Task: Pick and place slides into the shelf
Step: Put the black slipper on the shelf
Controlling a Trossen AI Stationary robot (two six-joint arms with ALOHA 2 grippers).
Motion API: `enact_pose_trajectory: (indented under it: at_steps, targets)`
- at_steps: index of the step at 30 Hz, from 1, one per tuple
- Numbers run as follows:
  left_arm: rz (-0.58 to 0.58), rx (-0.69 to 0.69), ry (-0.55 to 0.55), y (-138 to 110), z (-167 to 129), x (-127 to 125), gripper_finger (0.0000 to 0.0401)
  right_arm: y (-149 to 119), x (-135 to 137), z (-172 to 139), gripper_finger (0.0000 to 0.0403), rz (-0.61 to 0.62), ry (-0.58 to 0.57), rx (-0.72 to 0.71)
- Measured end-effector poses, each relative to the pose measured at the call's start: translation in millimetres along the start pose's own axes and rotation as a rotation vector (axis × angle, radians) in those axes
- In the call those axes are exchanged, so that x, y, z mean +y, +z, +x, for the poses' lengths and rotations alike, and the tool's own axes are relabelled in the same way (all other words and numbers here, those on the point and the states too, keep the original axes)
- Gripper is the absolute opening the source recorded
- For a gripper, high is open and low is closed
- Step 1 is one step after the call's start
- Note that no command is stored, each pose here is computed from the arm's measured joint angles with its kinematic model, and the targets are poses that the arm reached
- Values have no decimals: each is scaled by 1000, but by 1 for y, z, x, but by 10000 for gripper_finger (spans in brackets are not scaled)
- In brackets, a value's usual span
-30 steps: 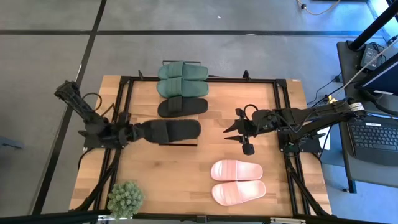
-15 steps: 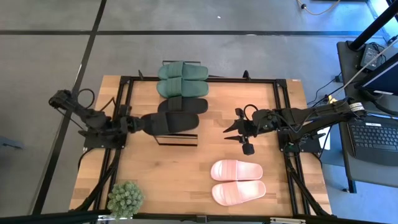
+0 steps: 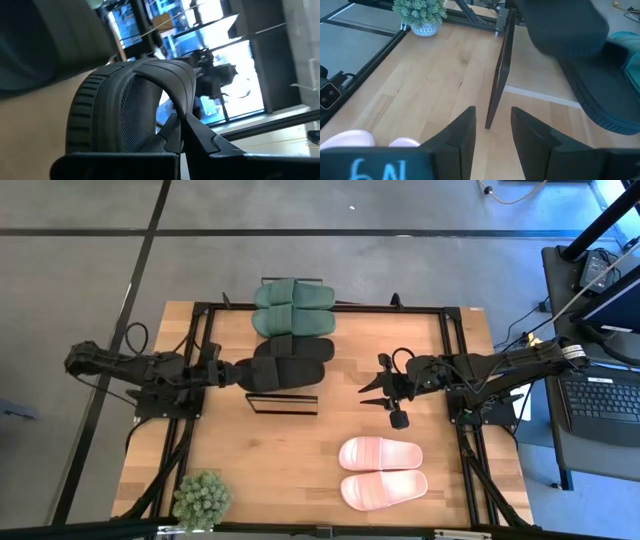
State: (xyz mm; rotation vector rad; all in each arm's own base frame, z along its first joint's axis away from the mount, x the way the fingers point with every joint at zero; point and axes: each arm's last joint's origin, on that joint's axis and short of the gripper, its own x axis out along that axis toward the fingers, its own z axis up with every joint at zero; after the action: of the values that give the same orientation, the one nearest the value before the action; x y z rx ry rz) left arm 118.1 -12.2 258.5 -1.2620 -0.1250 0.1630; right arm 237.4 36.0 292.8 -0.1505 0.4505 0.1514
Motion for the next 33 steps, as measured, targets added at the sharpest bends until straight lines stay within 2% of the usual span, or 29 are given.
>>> enact_pose_trajectory:
  at_steps: [22, 33]
  targets:
    - [-26, 111, 96, 11, 25, 18, 0, 0, 0, 0, 125, 5, 0, 2]
    - [2, 72, 91, 17, 27, 18, 0, -1, 0, 0, 125, 5, 1, 9]
